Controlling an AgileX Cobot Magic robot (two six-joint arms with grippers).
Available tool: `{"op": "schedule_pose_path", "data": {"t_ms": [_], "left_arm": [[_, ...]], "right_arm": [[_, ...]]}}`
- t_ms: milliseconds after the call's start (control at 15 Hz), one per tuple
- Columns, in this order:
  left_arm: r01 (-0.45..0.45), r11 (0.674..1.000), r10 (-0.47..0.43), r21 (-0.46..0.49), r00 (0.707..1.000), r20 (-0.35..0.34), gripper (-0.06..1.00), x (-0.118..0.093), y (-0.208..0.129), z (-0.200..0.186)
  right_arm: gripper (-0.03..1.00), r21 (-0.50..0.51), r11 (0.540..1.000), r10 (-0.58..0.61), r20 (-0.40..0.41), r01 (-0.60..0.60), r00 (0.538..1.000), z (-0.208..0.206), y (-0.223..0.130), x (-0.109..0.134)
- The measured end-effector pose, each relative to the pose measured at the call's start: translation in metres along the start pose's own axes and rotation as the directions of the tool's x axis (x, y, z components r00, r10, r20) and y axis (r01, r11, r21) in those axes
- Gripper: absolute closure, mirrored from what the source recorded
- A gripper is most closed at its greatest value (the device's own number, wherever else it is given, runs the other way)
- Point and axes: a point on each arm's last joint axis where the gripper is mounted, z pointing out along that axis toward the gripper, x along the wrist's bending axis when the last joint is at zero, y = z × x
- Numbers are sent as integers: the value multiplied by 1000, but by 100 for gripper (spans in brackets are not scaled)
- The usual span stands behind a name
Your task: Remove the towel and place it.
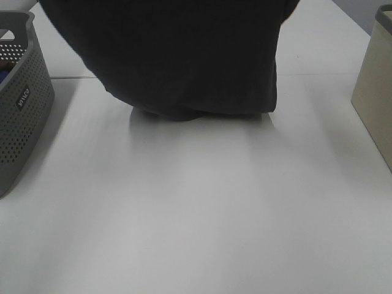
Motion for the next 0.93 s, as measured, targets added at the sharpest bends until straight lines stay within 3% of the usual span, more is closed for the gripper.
{"op": "schedule_pose_path", "data": {"t_ms": [467,600,933], "left_arm": [[67,997,-70,26,988,137,94,-23,-101,-37],[80,996,-86,48,985,151,94,-24,-112,-33],[128,970,-174,207,959,225,94,-27,-151,0]], "right_arm": [[96,79,996,35,-82,-29,996,-26,-88,18],[96,108,993,53,-89,-43,995,-23,-101,19],[96,200,976,111,-94,-91,989,-9,-139,19]]}}
